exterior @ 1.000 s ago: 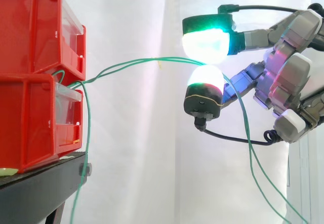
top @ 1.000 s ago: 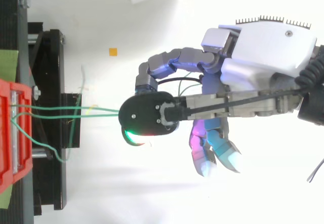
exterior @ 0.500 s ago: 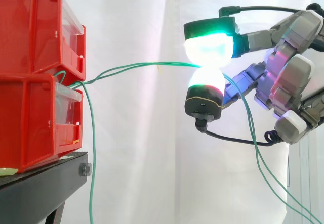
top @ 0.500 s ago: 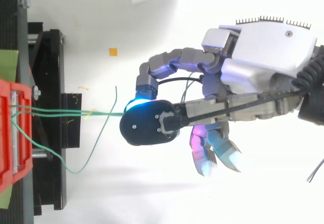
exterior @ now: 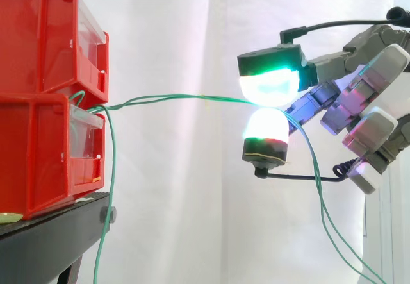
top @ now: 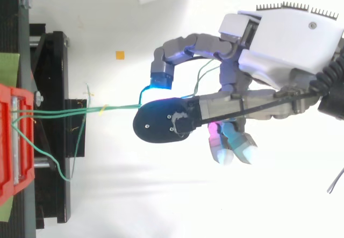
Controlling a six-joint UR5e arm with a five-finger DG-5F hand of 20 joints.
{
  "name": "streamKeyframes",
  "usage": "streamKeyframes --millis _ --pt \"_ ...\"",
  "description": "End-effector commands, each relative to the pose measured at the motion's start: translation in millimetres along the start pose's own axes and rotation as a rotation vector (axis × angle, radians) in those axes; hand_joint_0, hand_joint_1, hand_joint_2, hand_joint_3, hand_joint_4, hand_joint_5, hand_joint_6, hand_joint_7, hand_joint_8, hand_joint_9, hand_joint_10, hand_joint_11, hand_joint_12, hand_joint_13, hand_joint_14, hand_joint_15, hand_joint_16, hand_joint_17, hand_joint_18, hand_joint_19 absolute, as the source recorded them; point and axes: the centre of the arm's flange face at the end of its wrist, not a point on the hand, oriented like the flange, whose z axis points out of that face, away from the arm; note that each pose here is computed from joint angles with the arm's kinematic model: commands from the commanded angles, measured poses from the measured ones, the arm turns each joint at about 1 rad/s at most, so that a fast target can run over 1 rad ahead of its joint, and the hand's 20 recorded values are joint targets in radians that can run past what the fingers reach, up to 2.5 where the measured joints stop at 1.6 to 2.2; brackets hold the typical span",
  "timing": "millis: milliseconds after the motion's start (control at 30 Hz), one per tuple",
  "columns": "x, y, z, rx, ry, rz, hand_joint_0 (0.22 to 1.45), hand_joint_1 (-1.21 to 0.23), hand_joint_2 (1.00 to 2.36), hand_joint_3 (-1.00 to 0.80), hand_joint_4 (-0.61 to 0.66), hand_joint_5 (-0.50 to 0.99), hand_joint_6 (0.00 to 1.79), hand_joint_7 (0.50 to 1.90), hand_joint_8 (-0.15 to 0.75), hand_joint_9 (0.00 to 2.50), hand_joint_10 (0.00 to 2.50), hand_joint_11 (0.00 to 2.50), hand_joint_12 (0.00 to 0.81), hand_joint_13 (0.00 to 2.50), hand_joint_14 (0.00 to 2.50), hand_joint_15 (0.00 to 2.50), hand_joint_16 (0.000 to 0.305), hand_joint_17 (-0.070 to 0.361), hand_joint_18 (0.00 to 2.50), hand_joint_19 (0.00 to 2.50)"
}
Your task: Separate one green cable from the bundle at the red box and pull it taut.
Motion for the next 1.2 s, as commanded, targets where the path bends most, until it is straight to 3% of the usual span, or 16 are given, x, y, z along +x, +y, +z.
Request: streamKeyframes --millis 0,200,467,733,1000,1033,1167 --pt "-0.4 0.1 0.2 -0.002 -0.005 -0.017 0.69 -0.68 1.01 -0.33 0.01 0.13 0.55 1.32 0.241 2.07 0.02 0.64 0.383 1.61 0.02 0.69 0.049 0.109 1.18 0.52" --pt "0.0 0.5 0.7 -0.007 -0.004 -0.059 0.69 -0.68 1.01 -0.33 0.00 0.13 0.55 1.32 0.240 2.07 0.02 0.65 0.382 1.61 0.02 0.69 0.048 0.109 1.18 0.52" --pt "1.6 1.9 1.0 -0.016 -0.002 -0.066 0.69 -0.68 1.01 -0.34 0.00 0.13 0.55 1.32 0.239 2.07 0.02 0.65 0.386 1.61 0.02 0.70 0.048 0.109 1.18 0.52" --pt "0.7 12.3 -1.0 -0.040 -0.002 -0.144 0.69 -0.68 1.01 -0.34 0.00 0.13 0.55 1.32 0.239 2.07 0.02 0.63 0.382 1.60 0.02 0.69 0.048 0.108 1.19 0.53" --pt "0.8 16.2 -1.9 -0.048 -0.003 -0.164 0.69 -0.67 1.01 -0.34 0.01 0.13 0.55 1.32 0.238 2.07 0.02 0.64 0.386 1.60 0.02 0.70 0.048 0.108 1.19 0.53" --pt "1.1 15.4 -1.2 -0.047 -0.003 -0.188 0.69 -0.67 1.01 -0.34 0.00 0.13 0.55 1.32 0.241 2.07 0.02 0.64 0.386 1.60 0.02 0.70 0.048 0.108 1.19 0.53" --pt "0.0 16.0 -1.1 -0.048 -0.005 -0.205 0.69 -0.67 1.01 -0.34 0.00 0.13 0.55 1.32 0.236 2.07 0.02 0.65 0.382 1.60 0.02 0.69 0.048 0.108 1.18 0.53"
